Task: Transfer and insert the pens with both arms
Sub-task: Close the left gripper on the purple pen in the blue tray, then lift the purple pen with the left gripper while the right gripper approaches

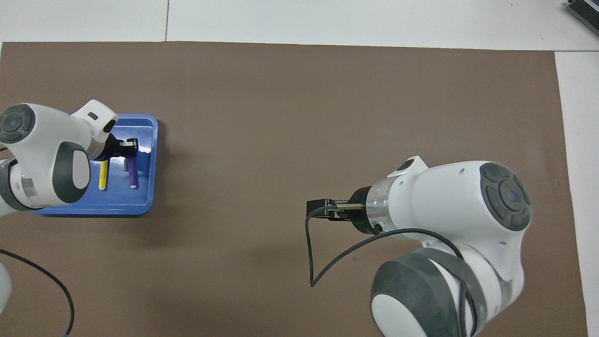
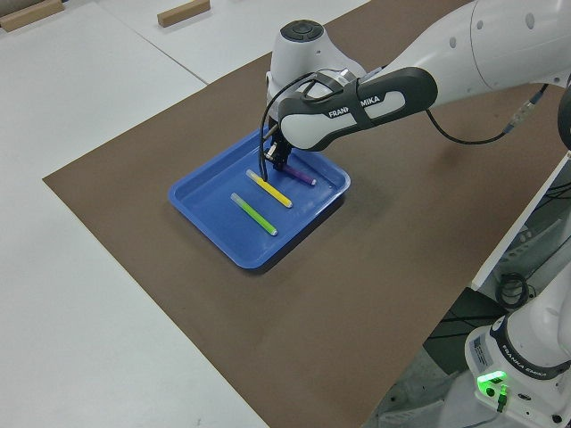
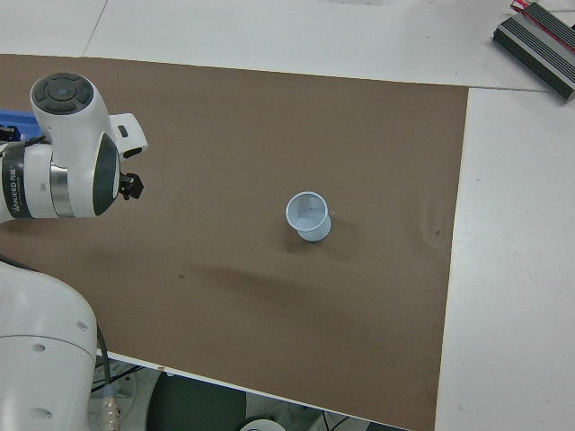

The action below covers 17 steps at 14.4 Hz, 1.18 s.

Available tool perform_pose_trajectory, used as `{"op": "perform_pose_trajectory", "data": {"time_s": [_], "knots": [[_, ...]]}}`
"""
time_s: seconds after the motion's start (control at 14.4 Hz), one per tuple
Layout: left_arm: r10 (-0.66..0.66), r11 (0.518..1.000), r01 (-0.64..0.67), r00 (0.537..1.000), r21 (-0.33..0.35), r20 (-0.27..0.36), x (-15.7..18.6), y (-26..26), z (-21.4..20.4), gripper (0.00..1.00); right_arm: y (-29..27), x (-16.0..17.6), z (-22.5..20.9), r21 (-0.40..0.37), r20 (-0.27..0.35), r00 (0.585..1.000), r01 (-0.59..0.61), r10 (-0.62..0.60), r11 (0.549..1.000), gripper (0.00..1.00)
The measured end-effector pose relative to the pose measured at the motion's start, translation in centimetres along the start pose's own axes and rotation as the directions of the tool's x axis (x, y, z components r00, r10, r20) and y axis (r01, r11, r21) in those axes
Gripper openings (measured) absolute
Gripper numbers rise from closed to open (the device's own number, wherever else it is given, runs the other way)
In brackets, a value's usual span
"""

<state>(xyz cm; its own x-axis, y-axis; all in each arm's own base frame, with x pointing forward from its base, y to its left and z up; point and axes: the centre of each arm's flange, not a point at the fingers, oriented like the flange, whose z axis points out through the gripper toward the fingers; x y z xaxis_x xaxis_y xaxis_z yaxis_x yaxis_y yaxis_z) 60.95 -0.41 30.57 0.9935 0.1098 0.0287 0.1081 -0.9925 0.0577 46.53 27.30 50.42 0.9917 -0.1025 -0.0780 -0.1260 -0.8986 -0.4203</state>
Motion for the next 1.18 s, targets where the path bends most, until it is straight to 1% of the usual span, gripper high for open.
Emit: {"op": "perform_pose_trajectory", "data": {"time_s": [0.14,0.35,0.56,0.69,0.76,0.9,1.11,1.18], "knots": [[-0.006,1.0,0.006,0.999,0.0,0.033,0.4,0.4,-1.0,0.17,-0.4,-0.2,0.2,0.034,0.016,1.0,-0.024,0.023,0.999,1.0],[-0.039,0.999,0.04,0.998,-0.005,0.054,1.0,0.8,-3.7,0.17,-0.6,0.0,0.2,0.057,0.0,0.999,-0.052,0.052,0.997,1.0],[-0.129,0.99,0.133,0.989,-0.053,0.072,1.2,1.8,-7.7,0.17,-0.7,0.1,0.3,0.058,-0.001,0.998,-0.062,0.062,0.996,1.0],[-0.226,0.97,0.232,0.971,-0.077,0.075,1.0,2.5,-10.2,0.17,-0.7,0.0,0.3,0.062,0.002,0.998,-0.07,0.07,0.996,1.0],[-0.28,0.954,0.286,0.957,-0.093,0.076,0.8,2.9,-11.2,0.17,-0.9,-0.1,0.4,0.072,0.009,0.997,-0.077,0.076,0.994,1.0],[-0.387,0.909,0.398,0.916,-0.122,0.104,0.2,4.2,-12.9,0.17,-1.5,-0.4,0.6,0.096,0.011,0.994,-0.106,0.106,0.99,1.0],[-0.541,0.817,0.56,0.827,-0.137,0.156,-0.7,6.4,-14.4,0.17,-2.8,-0.8,1.0,0.14,0.007,0.98,-0.198,0.199,0.97,1.0],[-0.585,0.779,0.611,0.789,-0.141,0.189,-1.0,7.2,-14.5,0.17,-3.3,-0.9,1.2,0.159,0.007,0.973,-0.231,0.233,0.96,1.0]]}}
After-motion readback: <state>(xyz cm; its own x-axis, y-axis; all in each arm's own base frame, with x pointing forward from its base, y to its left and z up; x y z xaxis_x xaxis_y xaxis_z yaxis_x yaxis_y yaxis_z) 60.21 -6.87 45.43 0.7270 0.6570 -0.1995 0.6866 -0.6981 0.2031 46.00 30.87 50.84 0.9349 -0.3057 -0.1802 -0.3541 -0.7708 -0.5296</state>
